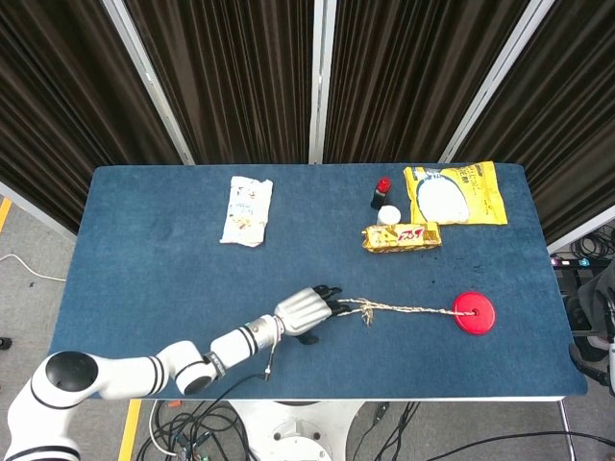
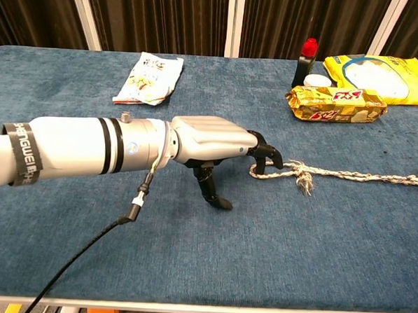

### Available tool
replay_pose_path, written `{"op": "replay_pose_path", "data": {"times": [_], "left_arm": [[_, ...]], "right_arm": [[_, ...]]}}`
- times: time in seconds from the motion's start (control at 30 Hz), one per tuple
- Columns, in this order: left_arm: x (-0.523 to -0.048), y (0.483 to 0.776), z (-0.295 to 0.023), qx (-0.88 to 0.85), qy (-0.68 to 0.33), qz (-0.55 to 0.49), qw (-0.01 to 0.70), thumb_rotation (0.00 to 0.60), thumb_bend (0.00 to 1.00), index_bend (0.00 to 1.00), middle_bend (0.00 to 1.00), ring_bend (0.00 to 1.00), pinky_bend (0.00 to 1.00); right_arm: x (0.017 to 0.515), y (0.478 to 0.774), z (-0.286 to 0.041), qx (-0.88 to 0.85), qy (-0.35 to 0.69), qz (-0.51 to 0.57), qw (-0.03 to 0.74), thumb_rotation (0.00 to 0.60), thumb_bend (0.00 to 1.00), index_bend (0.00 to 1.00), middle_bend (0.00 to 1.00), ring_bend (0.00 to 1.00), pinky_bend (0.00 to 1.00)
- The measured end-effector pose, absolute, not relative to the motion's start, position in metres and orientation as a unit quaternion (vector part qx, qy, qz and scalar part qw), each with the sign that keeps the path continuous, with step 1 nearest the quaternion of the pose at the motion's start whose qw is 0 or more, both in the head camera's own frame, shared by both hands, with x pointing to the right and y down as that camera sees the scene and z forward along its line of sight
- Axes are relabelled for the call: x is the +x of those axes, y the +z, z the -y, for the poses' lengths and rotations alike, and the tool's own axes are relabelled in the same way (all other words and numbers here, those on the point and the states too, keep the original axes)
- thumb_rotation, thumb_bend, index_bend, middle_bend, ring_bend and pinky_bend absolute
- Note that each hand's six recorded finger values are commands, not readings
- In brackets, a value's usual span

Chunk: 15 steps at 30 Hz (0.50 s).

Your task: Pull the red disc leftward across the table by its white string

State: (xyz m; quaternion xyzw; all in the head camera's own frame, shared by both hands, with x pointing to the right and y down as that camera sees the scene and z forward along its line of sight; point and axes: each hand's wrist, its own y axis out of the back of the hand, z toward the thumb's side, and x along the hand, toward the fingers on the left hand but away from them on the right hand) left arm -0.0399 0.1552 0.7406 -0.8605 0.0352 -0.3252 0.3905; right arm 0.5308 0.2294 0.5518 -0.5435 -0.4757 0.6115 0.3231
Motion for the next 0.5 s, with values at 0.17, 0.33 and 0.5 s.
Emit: {"op": "replay_pose_path", "data": {"times": [0.17, 0.33, 0.5], "left_arm": [[-0.045, 0.738, -0.151, -0.859, -0.329, -0.039, 0.39, 0.6, 0.26, 0.14, 0.72, 0.29, 0.17], [-0.053, 0.736, -0.146, -0.854, -0.337, -0.045, 0.394, 0.6, 0.26, 0.16, 0.79, 0.39, 0.19], [-0.063, 0.735, -0.143, -0.848, -0.343, -0.054, 0.4, 0.6, 0.28, 0.22, 0.87, 0.51, 0.26]], "right_arm": [[0.529, 0.553, -0.229, -0.545, 0.611, 0.474, 0.323, 0.6, 0.21, 0.0, 0.0, 0.0, 0.0], [0.528, 0.554, -0.229, -0.546, 0.611, 0.473, 0.323, 0.6, 0.21, 0.0, 0.0, 0.0, 0.0], [0.527, 0.555, -0.228, -0.547, 0.611, 0.472, 0.323, 0.6, 0.22, 0.0, 0.0, 0.0, 0.0]]}}
